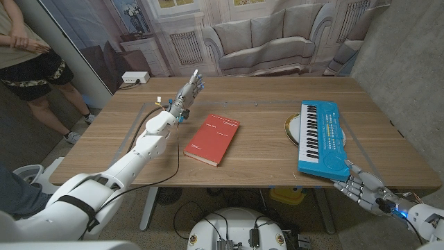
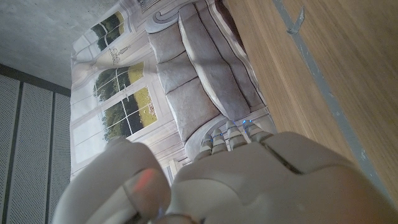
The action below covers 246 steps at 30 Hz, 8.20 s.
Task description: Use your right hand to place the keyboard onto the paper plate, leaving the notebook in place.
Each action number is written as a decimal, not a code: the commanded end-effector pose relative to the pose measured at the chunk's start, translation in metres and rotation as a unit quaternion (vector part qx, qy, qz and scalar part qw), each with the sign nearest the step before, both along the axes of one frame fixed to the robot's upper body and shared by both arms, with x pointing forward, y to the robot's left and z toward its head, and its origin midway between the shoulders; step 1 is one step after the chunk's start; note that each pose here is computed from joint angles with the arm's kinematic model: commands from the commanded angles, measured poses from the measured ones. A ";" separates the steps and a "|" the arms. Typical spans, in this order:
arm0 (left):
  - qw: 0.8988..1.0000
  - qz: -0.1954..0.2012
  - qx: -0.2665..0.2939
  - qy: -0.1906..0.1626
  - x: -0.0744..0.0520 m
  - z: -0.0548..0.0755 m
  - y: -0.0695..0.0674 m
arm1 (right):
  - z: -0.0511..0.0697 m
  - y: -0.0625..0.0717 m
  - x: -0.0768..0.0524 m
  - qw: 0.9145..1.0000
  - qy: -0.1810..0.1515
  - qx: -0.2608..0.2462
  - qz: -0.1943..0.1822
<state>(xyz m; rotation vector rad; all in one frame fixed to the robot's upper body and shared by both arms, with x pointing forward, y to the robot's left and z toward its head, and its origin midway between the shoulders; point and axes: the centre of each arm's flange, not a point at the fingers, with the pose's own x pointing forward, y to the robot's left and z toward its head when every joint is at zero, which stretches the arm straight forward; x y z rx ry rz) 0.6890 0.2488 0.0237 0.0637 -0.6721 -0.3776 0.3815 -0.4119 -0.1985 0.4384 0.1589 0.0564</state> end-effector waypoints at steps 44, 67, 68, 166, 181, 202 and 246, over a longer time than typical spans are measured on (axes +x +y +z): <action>1.000 0.000 0.002 -0.002 -0.001 0.002 0.004 | -0.025 0.004 -0.004 0.998 -0.021 0.057 -0.025; 1.000 -0.004 -0.002 0.001 -0.001 -0.003 0.004 | -0.034 0.003 -0.019 0.996 -0.014 0.073 -0.049; 1.000 -0.004 -0.003 0.001 -0.001 -0.003 0.004 | -0.032 0.003 -0.020 0.996 -0.017 0.071 -0.049; 1.000 -0.002 -0.016 -0.003 -0.006 -0.011 0.006 | 0.061 0.074 -0.024 0.924 0.046 -0.341 -0.169; 1.000 -0.004 -0.014 -0.004 -0.007 -0.010 0.006 | 0.065 0.088 -0.029 0.896 0.042 -0.391 -0.206; 1.000 -0.004 -0.013 0.000 -0.006 -0.010 0.008 | 0.072 0.090 -0.030 0.875 0.020 -0.416 -0.248; 1.000 0.014 -0.016 -0.009 -0.015 -0.006 0.024 | 0.082 0.080 -0.006 0.888 -0.176 -0.325 -0.274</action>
